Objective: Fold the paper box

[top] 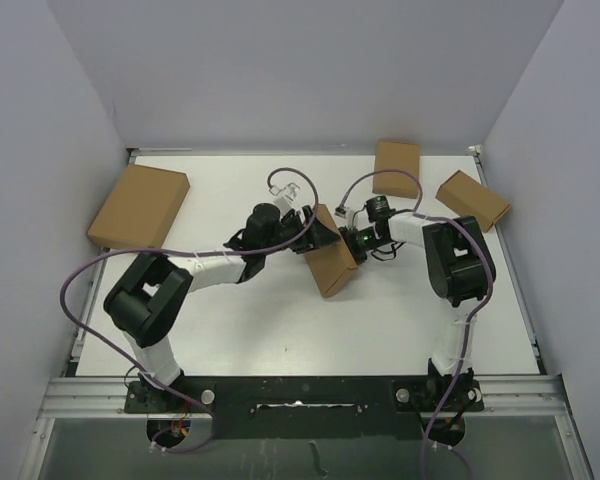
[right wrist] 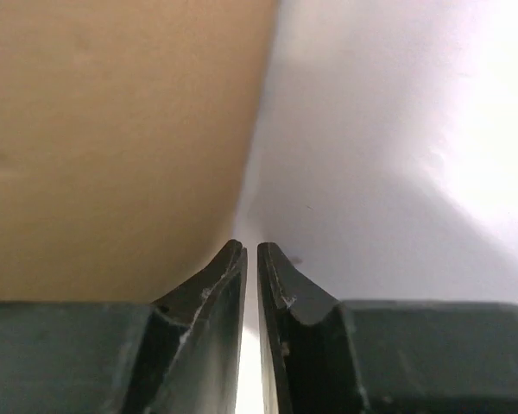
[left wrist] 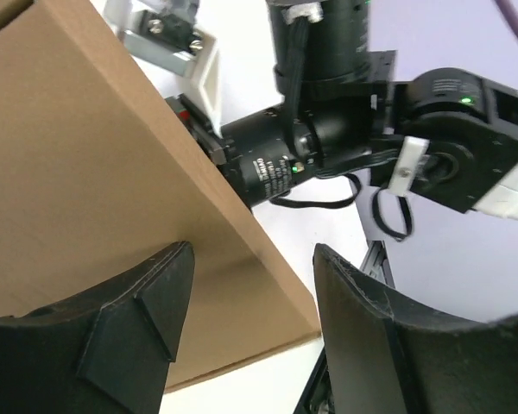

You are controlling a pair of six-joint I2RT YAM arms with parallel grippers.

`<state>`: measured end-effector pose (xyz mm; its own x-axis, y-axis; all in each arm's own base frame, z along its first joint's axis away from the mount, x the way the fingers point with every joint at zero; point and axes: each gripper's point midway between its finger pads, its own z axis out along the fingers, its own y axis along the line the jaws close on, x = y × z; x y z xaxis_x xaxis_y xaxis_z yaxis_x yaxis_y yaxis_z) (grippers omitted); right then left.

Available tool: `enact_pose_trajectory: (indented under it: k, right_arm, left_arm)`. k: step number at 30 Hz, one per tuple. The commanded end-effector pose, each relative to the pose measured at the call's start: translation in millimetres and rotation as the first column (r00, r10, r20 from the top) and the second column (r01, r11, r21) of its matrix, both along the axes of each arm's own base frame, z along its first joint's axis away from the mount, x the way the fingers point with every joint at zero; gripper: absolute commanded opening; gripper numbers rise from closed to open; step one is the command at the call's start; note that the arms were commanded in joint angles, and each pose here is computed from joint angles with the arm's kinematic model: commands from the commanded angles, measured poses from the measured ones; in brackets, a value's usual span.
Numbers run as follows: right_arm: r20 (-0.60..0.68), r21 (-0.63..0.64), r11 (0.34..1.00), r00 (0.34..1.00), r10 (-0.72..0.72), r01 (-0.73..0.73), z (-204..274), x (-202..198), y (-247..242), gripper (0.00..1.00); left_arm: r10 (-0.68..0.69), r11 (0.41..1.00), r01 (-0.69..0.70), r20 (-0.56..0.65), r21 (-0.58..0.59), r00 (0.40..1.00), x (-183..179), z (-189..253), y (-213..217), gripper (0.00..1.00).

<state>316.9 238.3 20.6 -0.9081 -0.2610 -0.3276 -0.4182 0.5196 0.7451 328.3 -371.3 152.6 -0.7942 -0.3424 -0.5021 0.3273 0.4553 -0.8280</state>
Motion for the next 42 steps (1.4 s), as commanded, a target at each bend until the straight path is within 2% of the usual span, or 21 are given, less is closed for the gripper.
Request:
enact_pose_trajectory:
  k: [1,4,9,11,13,15,17,18,21,22,24,26,28,31,35,42]
  right_arm:
    - [0.251,-0.134,0.986,0.966,-0.061,0.097,37,48,-48,0.15]
    - [0.339,-0.202,0.958,0.932,-0.126,0.203,47,70,-95,0.16]
    - [0.444,-0.194,0.953,0.887,-0.127,0.234,73,79,-139,0.18]
    - [0.485,-0.171,0.965,0.869,-0.094,0.199,87,77,-145,0.19]
    - [0.519,-0.091,0.988,0.853,-0.057,0.122,105,67,-140,0.21]
    - [0.561,0.03,0.998,0.828,0.022,-0.047,128,43,-119,0.23]
    - [0.627,0.091,0.964,0.767,0.139,-0.249,142,8,-95,0.26]
    - [0.645,0.08,0.94,0.737,0.204,-0.331,140,-12,-87,0.25]
    - [0.731,-0.049,0.86,0.568,0.377,-0.508,113,-51,-78,0.17]
    - [0.774,-0.114,0.817,0.465,0.43,-0.566,105,-60,-79,0.15]
    - [0.776,-0.202,0.771,0.382,0.502,-0.604,90,-71,-83,0.1]
    - [0.746,-0.268,0.753,0.365,0.557,-0.601,77,-69,-86,0.02]
    - [0.717,-0.31,0.731,0.355,0.6,-0.609,65,-70,-86,0.0]
    - [0.668,-0.36,0.697,0.35,0.657,-0.62,48,-69,-86,0.0]
    - [0.615,-0.384,0.69,0.387,0.686,-0.613,32,-63,-87,0.0]
    - [0.545,-0.469,0.692,0.437,0.716,-0.549,13,-44,-93,0.0]
  left_arm:
    - [-0.089,0.996,0.09,0.04,-0.022,0.995,9,12,-26,0.57]
    - [-0.107,0.994,0.108,0.071,-0.009,0.992,17,21,-35,0.58]
    - [-0.092,0.995,0.083,0.162,0.062,0.983,25,38,-27,0.59]
    - [-0.065,0.992,0.041,0.197,0.121,0.978,24,38,-13,0.6]
    - [-0.037,0.981,-0.01,0.24,0.193,0.97,23,34,8,0.65]
    - [-0.013,0.967,-0.054,0.261,0.248,0.965,27,26,33,0.71]
    - [0.005,0.967,-0.073,0.27,0.244,0.963,39,27,57,0.74]
    - [0.003,0.97,-0.067,0.264,0.233,0.965,46,26,66,0.75]
    - [0.003,0.967,-0.068,0.255,0.247,0.967,73,26,84,0.74]
    - [-0.012,0.965,-0.055,0.254,0.257,0.967,80,24,84,0.74]
    - [-0.016,0.962,-0.05,0.24,0.268,0.971,98,18,83,0.7]
    - [-0.017,0.959,-0.04,0.196,0.281,0.981,113,5,81,0.59]
    - [-0.026,0.956,-0.022,0.16,0.291,0.987,125,-9,77,0.57]
    - [-0.031,0.955,-0.011,0.134,0.296,0.99,140,-25,69,0.57]
    - [-0.046,0.956,0.019,0.085,0.294,0.995,152,-49,59,0.58]
    - [-0.12,0.956,0.107,0.03,0.272,0.992,139,-82,30,0.59]
